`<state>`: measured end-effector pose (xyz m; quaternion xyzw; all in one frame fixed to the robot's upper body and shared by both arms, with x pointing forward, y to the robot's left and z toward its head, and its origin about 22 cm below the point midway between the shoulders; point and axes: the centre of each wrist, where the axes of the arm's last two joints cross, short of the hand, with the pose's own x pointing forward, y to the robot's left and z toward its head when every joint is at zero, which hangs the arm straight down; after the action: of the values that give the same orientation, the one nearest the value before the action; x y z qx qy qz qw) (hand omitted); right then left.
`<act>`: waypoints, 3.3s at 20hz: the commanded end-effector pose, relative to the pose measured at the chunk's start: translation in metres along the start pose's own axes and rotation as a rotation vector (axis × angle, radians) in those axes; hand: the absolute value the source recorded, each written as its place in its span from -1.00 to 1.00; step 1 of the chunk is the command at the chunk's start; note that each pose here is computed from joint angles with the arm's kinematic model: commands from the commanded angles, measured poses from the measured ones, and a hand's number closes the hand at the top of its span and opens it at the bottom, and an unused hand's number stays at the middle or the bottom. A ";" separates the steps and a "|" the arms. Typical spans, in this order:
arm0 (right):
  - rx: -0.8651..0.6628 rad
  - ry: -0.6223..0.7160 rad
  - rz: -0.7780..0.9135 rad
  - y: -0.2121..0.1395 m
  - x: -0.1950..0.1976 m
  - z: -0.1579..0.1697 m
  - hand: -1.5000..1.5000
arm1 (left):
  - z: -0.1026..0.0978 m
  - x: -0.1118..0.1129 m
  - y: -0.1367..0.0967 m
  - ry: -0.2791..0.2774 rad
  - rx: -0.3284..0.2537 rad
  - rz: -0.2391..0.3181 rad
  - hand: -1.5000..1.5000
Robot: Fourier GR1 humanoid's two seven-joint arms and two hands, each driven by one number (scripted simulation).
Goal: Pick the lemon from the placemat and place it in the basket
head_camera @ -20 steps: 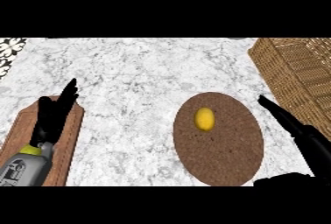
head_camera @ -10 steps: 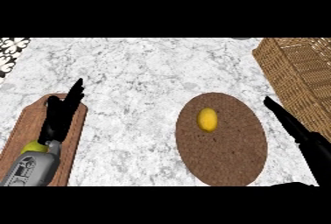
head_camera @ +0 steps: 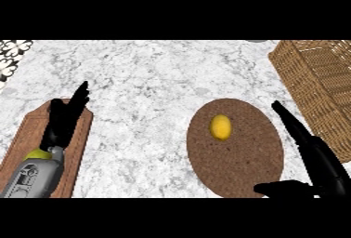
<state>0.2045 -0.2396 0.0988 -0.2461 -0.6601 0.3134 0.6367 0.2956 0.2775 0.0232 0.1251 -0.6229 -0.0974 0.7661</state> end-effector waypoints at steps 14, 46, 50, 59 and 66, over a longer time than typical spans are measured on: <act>0.017 -0.008 0.002 0.063 -0.011 -0.050 -1.00 | -0.008 -0.007 -0.001 -0.005 -0.017 -0.001 0.00; 0.089 0.042 -0.027 0.125 -0.030 -0.101 -1.00 | 0.001 0.010 -0.015 -0.001 -0.008 -0.006 0.00; 0.082 0.006 0.080 0.116 -0.027 -0.108 1.00 | 0.007 0.008 -0.003 -0.018 -0.002 0.002 0.00; 0.018 -0.067 0.215 0.116 -0.022 -0.099 1.00 | 0.019 0.000 -0.009 -0.017 0.012 -0.001 0.00; 0.253 0.101 0.707 0.088 -0.039 -0.134 1.00 | 0.005 0.020 0.004 -0.026 0.006 -0.002 0.00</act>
<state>0.3181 -0.1745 0.0042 -0.3436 -0.5717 0.4918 0.5597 0.2911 0.2748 0.0336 0.1239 -0.6259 -0.0977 0.7638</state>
